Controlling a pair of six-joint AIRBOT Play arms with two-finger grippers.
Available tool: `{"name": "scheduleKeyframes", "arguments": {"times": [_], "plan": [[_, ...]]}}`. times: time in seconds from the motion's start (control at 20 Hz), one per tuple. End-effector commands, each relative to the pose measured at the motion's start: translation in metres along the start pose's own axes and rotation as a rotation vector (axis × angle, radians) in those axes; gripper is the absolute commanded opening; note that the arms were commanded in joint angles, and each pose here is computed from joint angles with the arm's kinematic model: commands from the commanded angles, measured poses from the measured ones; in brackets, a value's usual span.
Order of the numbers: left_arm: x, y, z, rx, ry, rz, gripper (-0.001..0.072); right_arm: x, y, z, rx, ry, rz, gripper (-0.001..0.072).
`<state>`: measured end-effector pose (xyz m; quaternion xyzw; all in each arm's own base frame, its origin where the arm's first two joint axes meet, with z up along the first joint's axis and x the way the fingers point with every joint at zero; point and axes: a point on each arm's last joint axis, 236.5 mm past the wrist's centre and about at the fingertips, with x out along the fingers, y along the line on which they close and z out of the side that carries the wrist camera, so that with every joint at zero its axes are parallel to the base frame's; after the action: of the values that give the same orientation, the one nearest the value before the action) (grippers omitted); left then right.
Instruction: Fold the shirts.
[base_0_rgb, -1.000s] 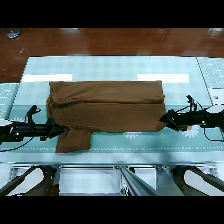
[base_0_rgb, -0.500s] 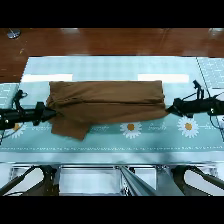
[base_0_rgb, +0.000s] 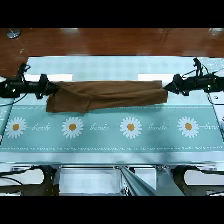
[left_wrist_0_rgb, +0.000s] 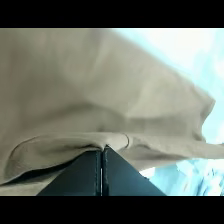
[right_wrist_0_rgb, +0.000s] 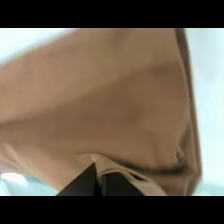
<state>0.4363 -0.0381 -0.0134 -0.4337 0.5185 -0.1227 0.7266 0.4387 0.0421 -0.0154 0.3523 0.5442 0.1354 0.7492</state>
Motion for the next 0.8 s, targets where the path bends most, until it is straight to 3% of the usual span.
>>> {"name": "scheduleKeyframes", "arguments": {"times": [0.0,0.55,0.6,0.65,0.7,0.75], "plan": [[0.018,-0.006,0.039,-0.03,-0.022,-0.004,0.0027,0.011,0.007,0.029,0.02,-0.019,0.028,0.0032],[0.037,0.038,0.053,-0.038,0.0,0.122,0.0028,0.061,-0.017,0.037,0.106,0.054,0.045,0.0034],[0.039,0.037,0.052,-0.032,0.003,0.123,0.009,0.064,-0.018,0.037,0.107,0.054,0.043,0.0156],[0.04,0.034,0.049,-0.024,0.011,0.12,0.0469,0.064,-0.016,0.037,0.11,0.056,0.052,0.0547],[0.038,0.03,0.043,-0.008,0.046,0.115,0.0709,0.056,-0.014,0.039,0.096,0.068,0.062,0.0623],[0.028,0.028,0.041,0.044,0.084,0.123,0.0708,0.043,-0.015,0.042,0.081,0.079,0.061,0.0623]]}}
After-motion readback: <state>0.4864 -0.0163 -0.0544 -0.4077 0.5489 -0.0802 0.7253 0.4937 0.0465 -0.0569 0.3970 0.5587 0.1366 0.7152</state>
